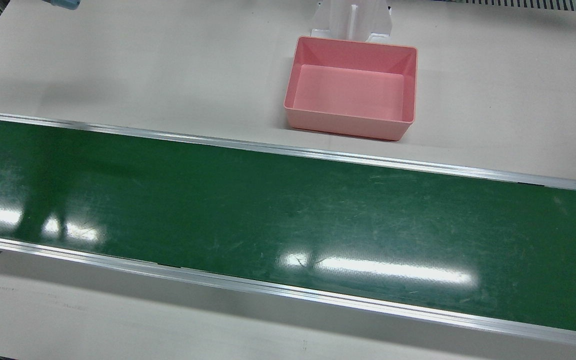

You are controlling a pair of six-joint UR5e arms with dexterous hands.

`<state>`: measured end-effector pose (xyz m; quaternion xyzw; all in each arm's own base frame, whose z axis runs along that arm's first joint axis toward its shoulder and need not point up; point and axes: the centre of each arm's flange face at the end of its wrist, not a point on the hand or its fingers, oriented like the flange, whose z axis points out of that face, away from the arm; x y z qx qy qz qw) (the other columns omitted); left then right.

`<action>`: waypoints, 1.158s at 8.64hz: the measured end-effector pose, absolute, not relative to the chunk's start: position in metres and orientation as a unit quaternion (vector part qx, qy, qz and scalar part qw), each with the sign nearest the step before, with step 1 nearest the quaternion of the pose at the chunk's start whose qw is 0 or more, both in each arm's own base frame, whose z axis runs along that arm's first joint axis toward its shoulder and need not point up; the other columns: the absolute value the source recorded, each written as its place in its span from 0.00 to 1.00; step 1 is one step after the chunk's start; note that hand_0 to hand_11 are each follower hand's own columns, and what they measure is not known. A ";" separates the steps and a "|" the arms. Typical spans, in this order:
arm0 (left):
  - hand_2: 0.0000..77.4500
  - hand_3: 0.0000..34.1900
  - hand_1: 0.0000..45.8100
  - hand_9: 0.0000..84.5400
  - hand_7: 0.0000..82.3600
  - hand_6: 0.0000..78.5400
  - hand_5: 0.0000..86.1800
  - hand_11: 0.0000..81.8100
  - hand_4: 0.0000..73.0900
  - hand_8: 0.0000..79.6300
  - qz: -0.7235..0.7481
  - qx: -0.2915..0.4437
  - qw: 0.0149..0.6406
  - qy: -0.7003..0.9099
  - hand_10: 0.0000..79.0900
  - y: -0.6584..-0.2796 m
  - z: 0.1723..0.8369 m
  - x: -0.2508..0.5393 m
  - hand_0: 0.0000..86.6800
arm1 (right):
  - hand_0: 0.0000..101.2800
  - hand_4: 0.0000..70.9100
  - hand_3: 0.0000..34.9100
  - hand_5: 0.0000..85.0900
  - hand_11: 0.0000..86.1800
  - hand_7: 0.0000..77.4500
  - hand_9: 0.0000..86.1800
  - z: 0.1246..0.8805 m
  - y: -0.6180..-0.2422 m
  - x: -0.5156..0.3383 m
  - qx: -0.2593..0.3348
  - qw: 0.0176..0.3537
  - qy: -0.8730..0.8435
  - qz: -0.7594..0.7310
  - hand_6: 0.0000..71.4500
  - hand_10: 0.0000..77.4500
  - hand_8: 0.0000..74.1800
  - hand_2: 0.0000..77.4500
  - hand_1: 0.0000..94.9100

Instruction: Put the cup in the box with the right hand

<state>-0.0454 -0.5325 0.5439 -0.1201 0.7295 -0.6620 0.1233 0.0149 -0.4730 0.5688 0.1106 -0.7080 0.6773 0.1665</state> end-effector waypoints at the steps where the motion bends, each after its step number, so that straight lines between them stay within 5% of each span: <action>1: 0.01 0.00 0.01 0.00 0.01 0.01 0.00 0.00 0.01 0.00 -0.662 -0.120 0.123 0.729 0.00 -0.533 0.544 -0.045 0.00 | 0.40 0.12 0.00 0.03 0.04 0.12 0.04 0.581 -0.476 0.012 0.110 0.168 -0.707 0.678 0.05 0.03 0.01 0.08 0.05; 2: 0.01 0.00 0.01 0.00 0.01 0.00 0.00 0.00 0.01 0.00 -0.662 -0.120 0.123 0.729 0.00 -0.532 0.544 -0.046 0.00 | 0.37 0.12 0.00 0.03 0.04 0.12 0.04 0.591 -0.480 0.010 0.109 0.170 -0.706 0.679 0.05 0.03 0.01 0.14 0.10; 3: 0.01 0.00 0.01 0.00 0.01 0.00 0.00 0.00 0.01 0.00 -0.662 -0.120 0.123 0.729 0.00 -0.532 0.544 -0.046 0.00 | 0.42 0.18 0.00 0.03 0.04 0.14 0.04 0.596 -0.486 0.005 0.107 0.171 -0.706 0.679 0.04 0.03 0.01 0.01 0.01; 5: 0.01 0.00 0.01 0.00 0.01 0.01 0.01 0.00 0.01 0.00 -0.662 -0.120 0.123 0.729 0.00 -0.532 0.544 -0.046 0.00 | 0.40 0.18 0.00 0.03 0.05 0.14 0.04 0.593 -0.509 -0.007 0.102 0.170 -0.712 0.674 0.04 0.03 0.01 0.01 0.06; 6: 0.01 0.00 0.01 0.00 0.01 0.01 0.01 0.00 0.01 0.00 -0.662 -0.120 0.123 0.729 0.00 -0.532 0.543 -0.046 0.00 | 0.35 0.14 0.00 0.02 0.05 0.14 0.04 0.584 -0.519 -0.012 0.100 0.168 -0.718 0.668 0.04 0.03 0.01 0.18 0.09; 7: 0.01 0.00 0.01 0.00 0.01 0.01 0.01 0.00 0.01 0.00 -0.662 -0.120 0.123 0.729 0.00 -0.532 0.544 -0.046 0.00 | 0.39 0.18 0.00 0.02 0.05 0.15 0.04 0.575 -0.526 -0.016 0.098 0.166 -0.724 0.662 0.04 0.03 0.01 0.11 0.01; 9: 0.01 0.00 0.01 0.00 0.01 0.00 0.01 0.00 0.01 0.00 -0.662 -0.120 0.123 0.729 0.00 -0.532 0.543 -0.046 0.00 | 0.38 0.15 0.00 0.02 0.04 0.17 0.04 0.563 -0.530 -0.024 0.092 0.167 -0.732 0.654 0.05 0.02 0.01 0.21 0.09; 10: 0.01 0.00 0.01 0.00 0.01 0.01 0.01 0.00 0.01 0.00 -0.662 -0.120 0.123 0.729 0.00 -0.532 0.543 -0.046 0.00 | 0.44 0.18 0.00 0.04 0.03 0.17 0.04 0.562 -0.528 -0.027 0.090 0.171 -0.733 0.652 0.04 0.02 0.01 0.11 0.03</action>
